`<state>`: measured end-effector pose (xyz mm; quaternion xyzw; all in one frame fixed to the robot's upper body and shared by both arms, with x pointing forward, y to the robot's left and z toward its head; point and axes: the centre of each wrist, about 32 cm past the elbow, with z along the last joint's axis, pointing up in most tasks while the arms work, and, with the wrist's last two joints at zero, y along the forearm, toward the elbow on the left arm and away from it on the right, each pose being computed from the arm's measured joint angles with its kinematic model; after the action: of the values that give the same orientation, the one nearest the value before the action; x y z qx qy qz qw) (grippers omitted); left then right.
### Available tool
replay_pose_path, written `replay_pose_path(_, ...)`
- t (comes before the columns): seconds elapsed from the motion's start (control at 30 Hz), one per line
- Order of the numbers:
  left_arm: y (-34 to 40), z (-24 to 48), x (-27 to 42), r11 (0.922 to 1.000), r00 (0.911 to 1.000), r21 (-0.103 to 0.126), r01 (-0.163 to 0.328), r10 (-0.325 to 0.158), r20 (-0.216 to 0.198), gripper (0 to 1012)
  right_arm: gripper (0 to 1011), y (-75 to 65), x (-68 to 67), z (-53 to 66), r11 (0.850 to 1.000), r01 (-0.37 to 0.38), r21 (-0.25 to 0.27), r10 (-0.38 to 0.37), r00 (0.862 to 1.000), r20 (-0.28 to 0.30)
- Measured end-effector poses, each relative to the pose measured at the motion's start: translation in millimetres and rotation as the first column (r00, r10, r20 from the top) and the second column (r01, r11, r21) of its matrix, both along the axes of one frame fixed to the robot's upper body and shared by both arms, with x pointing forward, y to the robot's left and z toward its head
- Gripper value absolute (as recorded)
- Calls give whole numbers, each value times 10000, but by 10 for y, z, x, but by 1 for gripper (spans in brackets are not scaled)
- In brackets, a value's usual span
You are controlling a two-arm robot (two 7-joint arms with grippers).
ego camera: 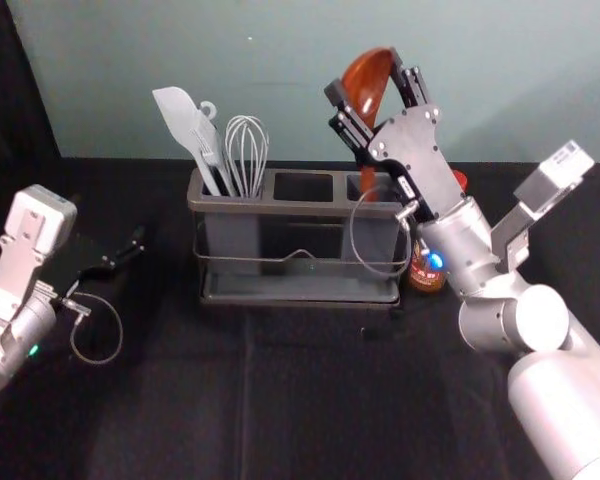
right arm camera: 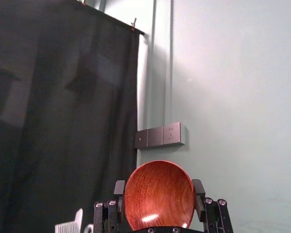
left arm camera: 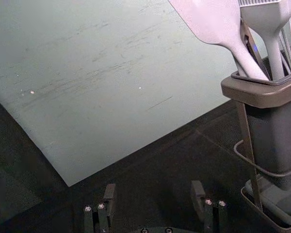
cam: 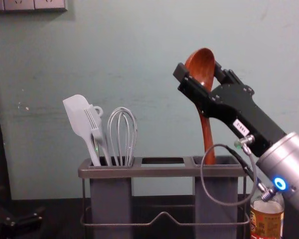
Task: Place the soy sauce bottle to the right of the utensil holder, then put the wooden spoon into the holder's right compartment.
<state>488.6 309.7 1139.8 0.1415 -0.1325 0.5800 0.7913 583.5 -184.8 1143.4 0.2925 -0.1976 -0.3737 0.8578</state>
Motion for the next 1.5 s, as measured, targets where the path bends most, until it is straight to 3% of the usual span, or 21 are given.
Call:
replay_pose_path(0.23, 0, 0, 0, 10000, 10000, 0, 0, 0, 0, 1000, 839, 19, -34, -141, 9998, 147, 111, -145, 9997, -210)
replay_pose_path(0.57, 0, 0, 0, 10000, 10000, 0, 1, -1, -1, 1000, 839, 30, -58, -244, 9999, 137, 6, -137, 9990, -435)
replay_pose_path(1.5, 0, 0, 0, 10000, 10000, 1, 0, 0, -1, 1000, 839, 16, -91, -305, 9997, 179, -164, -188, 9983, -544)
